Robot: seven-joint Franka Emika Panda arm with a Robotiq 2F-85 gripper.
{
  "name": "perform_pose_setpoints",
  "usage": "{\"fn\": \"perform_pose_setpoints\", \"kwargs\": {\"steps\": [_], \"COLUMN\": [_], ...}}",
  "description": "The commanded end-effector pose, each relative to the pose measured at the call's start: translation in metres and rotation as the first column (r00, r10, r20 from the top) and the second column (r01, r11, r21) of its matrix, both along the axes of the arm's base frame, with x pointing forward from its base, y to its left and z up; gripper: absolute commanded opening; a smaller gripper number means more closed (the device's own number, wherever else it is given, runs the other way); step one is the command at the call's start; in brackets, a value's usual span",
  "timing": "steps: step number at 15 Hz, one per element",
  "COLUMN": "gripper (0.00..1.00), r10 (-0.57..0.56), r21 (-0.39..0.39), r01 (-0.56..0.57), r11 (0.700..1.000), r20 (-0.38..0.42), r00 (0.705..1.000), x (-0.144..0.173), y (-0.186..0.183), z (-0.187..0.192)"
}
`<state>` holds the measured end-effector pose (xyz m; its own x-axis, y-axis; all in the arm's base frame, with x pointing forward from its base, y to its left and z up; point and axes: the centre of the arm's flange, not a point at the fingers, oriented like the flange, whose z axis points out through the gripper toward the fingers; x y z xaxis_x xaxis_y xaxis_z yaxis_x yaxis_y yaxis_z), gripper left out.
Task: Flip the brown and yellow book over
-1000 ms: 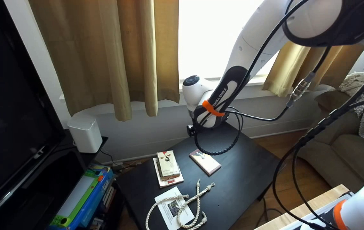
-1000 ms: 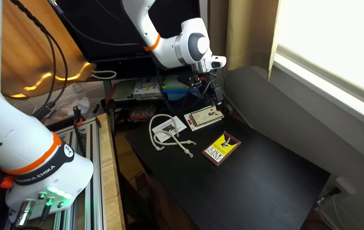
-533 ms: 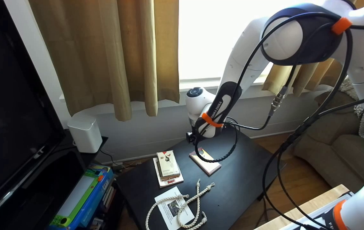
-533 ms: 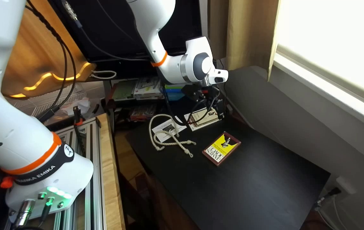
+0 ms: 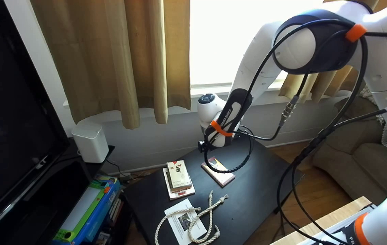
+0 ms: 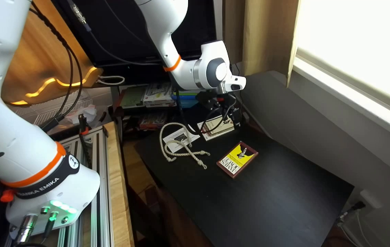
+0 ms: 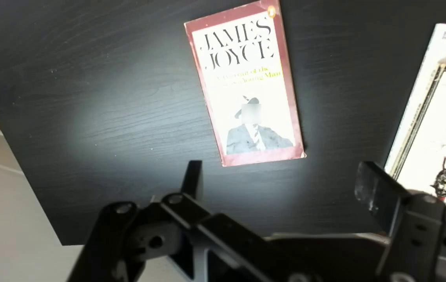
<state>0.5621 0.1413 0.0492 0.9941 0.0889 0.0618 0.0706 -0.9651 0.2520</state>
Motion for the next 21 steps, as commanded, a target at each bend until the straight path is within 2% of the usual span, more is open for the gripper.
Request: {"fn": "perform_pose_setpoints", "kwargs": {"steps": [1, 4, 5, 10, 21], "gripper": [1.0, 1.0, 1.0, 1.0, 1.0], "r10": [-0.026, -0.03, -0.045, -0.04, 0.075], "r21": [-0.025, -0.032, -0.06, -0.06, -0.05], "r01": [0.025, 0.028, 0.041, 0.034, -0.085], "r11": [0.999, 0.999, 0.997, 0.998, 0.995], "r20": [-0.039, -0.061, -0.068, -0.114, -0.19], "r00": [0.999, 0.998, 0.997, 0.993, 0.979], "x": [0.005, 0.007, 0.008, 0.012, 0.026], "y": [0.001, -0.002, -0.003, -0.006, -0.015], "z": [-0.027, -0.047, -0.054, -0.09, -0.159]}}
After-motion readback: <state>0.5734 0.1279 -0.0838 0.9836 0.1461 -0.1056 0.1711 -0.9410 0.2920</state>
